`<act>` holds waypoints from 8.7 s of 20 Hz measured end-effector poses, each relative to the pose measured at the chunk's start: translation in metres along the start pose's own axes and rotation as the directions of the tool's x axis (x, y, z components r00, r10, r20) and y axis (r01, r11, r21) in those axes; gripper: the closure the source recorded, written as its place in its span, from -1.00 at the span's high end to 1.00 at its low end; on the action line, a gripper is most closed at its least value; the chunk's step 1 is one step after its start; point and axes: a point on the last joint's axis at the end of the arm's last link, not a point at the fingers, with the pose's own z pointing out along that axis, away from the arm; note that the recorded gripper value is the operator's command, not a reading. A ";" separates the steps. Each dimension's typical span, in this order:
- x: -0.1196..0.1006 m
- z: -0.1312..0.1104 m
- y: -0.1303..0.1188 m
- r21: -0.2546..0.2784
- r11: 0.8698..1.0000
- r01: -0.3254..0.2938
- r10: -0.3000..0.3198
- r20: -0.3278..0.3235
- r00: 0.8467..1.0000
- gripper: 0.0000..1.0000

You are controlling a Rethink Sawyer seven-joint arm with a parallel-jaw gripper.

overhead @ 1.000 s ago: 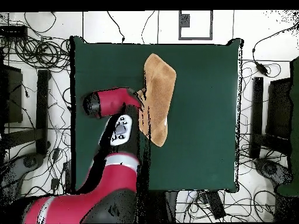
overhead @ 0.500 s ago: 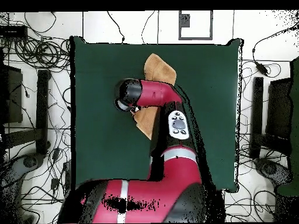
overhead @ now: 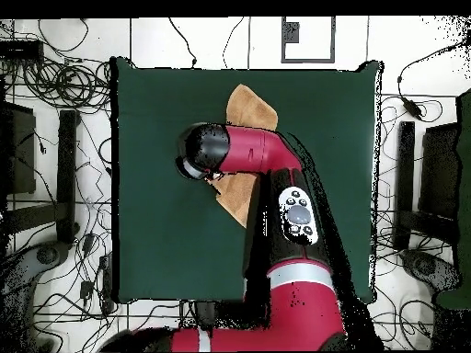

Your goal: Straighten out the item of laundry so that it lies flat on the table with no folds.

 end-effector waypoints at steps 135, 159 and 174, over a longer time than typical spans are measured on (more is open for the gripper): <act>0.030 0.112 0.032 0.178 0.953 0.246 -0.256 0.034 0.966 -1.00; 0.014 0.116 0.061 0.297 0.955 0.010 0.018 -0.091 0.996 -1.00; 0.011 0.106 0.112 0.051 0.993 -0.109 0.115 -0.129 0.985 -1.00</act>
